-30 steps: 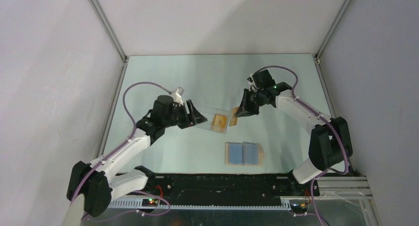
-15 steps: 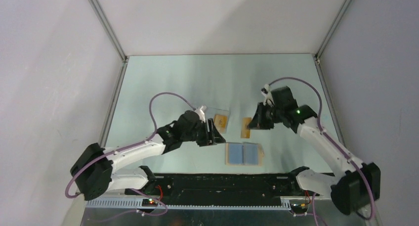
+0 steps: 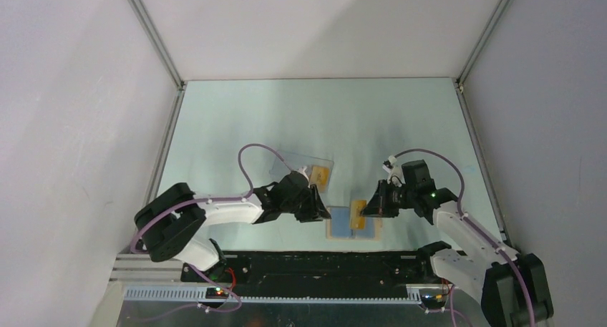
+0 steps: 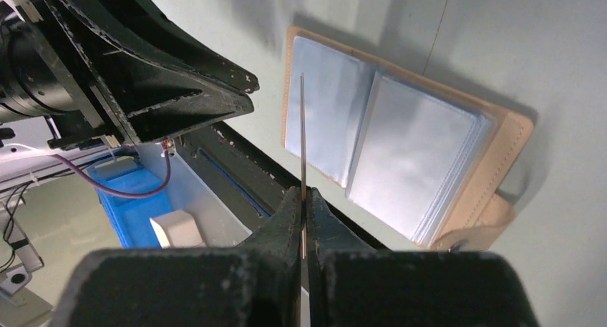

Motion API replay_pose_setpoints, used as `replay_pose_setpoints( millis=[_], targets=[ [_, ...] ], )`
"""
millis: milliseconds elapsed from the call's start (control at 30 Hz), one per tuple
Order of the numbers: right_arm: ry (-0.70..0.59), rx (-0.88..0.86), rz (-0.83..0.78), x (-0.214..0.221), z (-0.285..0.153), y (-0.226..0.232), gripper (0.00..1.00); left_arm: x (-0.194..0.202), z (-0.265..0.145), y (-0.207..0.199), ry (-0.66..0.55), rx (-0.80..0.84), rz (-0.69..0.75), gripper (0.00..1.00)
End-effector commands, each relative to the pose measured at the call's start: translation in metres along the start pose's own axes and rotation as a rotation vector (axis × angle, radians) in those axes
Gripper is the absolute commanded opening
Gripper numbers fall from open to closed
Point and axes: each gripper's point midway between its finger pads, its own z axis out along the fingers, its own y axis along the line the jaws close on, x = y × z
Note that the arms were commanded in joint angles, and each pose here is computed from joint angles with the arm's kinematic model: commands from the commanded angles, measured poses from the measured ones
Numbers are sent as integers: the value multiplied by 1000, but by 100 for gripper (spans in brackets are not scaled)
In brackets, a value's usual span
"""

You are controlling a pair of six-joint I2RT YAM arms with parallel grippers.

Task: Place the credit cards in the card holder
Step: Insert the credit card into the card holder.

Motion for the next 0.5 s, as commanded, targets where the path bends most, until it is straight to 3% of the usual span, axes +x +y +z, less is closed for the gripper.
replay_pose_setpoints(
  millis=[0,300,467],
  targets=[
    [-42,-79,-39,-18,11,8,0,-8,6,0,-48,-9,-4,37],
    [-21,-24,-10,-14,23,-16,0,-2,14,11,-12,-53,-18,19],
    [-13,-5,5,-12,23,-24,0,0,17,15,2,-69,-23,15]
  ],
)
